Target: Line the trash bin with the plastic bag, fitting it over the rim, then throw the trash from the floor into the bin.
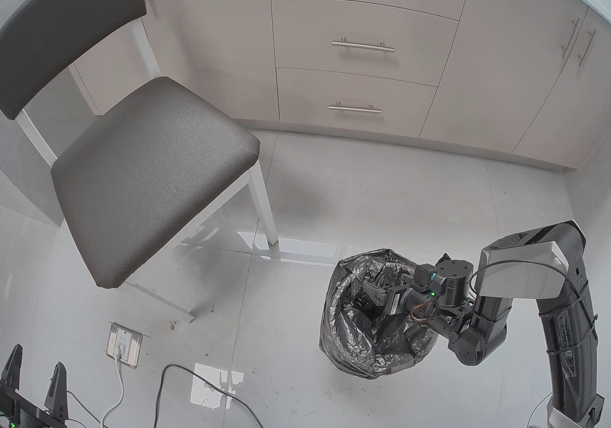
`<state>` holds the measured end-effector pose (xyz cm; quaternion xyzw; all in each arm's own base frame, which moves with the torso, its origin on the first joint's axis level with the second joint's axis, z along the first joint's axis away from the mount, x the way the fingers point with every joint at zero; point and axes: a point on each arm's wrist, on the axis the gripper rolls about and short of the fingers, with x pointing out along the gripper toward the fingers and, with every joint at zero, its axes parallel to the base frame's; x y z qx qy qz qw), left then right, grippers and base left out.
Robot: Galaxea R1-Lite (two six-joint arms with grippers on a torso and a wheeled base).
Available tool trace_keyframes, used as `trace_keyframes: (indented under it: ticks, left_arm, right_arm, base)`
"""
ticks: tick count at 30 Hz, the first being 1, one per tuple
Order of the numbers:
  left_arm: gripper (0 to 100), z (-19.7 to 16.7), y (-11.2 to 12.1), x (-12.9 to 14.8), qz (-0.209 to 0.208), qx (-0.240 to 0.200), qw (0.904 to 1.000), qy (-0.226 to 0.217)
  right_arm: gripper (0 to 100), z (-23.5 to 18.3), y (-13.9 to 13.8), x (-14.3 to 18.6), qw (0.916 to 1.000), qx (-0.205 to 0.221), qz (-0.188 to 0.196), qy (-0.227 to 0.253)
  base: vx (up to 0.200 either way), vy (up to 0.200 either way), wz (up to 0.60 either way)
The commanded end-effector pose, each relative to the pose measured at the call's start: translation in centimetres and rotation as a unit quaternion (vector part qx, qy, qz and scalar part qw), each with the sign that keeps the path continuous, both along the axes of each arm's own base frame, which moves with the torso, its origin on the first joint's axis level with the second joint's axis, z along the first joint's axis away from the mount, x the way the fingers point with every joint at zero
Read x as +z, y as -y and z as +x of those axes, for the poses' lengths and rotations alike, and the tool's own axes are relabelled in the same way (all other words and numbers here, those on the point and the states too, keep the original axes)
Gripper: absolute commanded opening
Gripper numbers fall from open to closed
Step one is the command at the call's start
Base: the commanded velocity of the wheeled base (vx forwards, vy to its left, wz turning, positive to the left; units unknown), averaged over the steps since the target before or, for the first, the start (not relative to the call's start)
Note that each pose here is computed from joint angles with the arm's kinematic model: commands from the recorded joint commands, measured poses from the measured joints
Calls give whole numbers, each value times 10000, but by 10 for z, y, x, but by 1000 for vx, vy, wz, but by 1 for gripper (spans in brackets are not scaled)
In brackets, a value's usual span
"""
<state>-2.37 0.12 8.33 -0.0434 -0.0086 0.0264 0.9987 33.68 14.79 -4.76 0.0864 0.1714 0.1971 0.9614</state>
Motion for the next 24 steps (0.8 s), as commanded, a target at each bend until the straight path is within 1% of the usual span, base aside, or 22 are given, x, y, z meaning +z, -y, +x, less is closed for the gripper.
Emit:
trace_keyframes:
  ticks: [1,6,9,12,16,19,20,21,22,24]
  left_arm:
    - [100,-1,0,-1,-6,40,10000,64]
    - [100,-2,-1,0,-9,201,9998,33]
    - [100,-1,-1,-1,-2,324,9995,10]
    - [100,-1,-1,-2,21,309,9995,0]
    - [100,-1,-1,-3,54,201,9998,-48]
    - [100,-1,-1,-3,154,103,9998,-61]
    - [100,-1,0,-4,163,49,9998,-76]
    - [100,0,0,-7,271,-136,9995,-131]
    - [100,1,1,-8,371,-220,9990,-132]
    - [100,1,1,-8,386,-236,9989,-155]
  right_arm:
    - [100,3,4,-7,10000,-58,6,-5]
    - [100,0,5,-2,10000,-72,5,4]
    - [100,-5,4,6,9999,-158,-23,41]
    - [100,-10,6,12,9999,-163,-42,33]
    - [100,-11,5,18,9999,-148,-16,88]
    - [100,-12,4,22,9998,-143,-14,138]
    - [100,-13,4,22,9998,-135,-17,131]
    - [100,-14,1,22,9999,-95,-20,141]
    - [100,-14,0,22,9999,-72,-20,141]
    - [100,-15,-2,20,9999,-54,-38,124]
  base:
    - [0,0,0]
    - [0,0,0]
    - [0,0,0]
    - [0,0,0]
    - [0,0,0]
    - [0,0,0]
    - [0,0,0]
    - [0,0,0]
    - [0,0,0]
    - [0,0,0]
